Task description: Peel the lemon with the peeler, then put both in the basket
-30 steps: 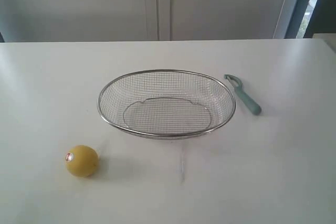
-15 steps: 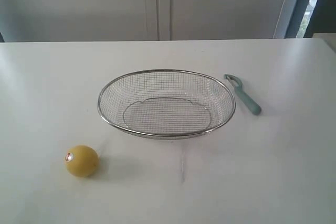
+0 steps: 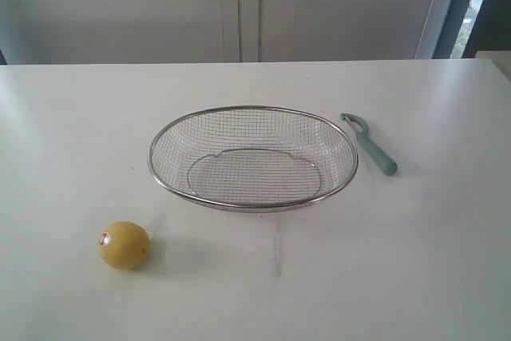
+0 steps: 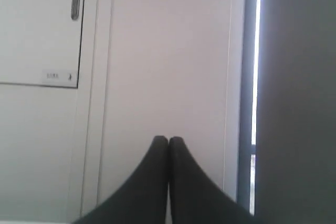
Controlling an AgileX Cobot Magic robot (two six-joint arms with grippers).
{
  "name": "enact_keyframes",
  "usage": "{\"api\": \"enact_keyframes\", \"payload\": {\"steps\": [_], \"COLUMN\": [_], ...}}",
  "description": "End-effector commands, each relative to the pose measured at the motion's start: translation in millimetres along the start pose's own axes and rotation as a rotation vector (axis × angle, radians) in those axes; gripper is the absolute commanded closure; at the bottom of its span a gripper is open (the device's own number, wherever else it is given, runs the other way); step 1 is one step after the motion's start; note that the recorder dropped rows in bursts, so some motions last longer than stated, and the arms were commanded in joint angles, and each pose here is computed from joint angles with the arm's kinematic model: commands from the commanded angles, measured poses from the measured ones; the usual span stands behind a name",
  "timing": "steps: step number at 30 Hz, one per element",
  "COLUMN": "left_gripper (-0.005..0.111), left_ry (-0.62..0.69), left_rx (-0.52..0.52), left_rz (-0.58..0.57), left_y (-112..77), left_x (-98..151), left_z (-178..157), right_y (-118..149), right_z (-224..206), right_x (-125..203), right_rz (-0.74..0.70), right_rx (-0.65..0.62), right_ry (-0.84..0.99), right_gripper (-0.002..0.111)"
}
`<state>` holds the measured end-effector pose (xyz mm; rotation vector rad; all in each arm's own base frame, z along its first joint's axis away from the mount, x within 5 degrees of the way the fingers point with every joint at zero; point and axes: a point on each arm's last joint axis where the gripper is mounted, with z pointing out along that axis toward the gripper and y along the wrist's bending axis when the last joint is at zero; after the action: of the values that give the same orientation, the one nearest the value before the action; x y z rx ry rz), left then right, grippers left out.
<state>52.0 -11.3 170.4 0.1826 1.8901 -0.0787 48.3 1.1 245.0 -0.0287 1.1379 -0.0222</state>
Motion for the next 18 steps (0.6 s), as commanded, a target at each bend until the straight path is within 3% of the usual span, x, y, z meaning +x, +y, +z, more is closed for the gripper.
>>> {"api": "enact_keyframes", "payload": {"steps": [1,11,18], "left_gripper": [0.107,0.107,0.107], "left_ry": [0.002,0.002,0.002], "left_rx": [0.0,0.0,0.0], "left_rz": [-0.002,-0.002,-0.002], "left_y": [-0.1,-0.1,-0.1], "left_x": [1.3,1.3,1.3], "left_z": [0.1,0.1,0.1], "right_y": [0.3,0.3,-0.4], "right_z": [-1.0,-1.5,-4.5], "right_x": [-5.1,-9.7,-24.3], "right_rz": [-0.006,-0.001,0.016], "right_rx": [-0.002,-0.003,0.003], "right_ry": [-0.07,-0.122,-0.286], "right_gripper": [0.108,0.108,0.108]}}
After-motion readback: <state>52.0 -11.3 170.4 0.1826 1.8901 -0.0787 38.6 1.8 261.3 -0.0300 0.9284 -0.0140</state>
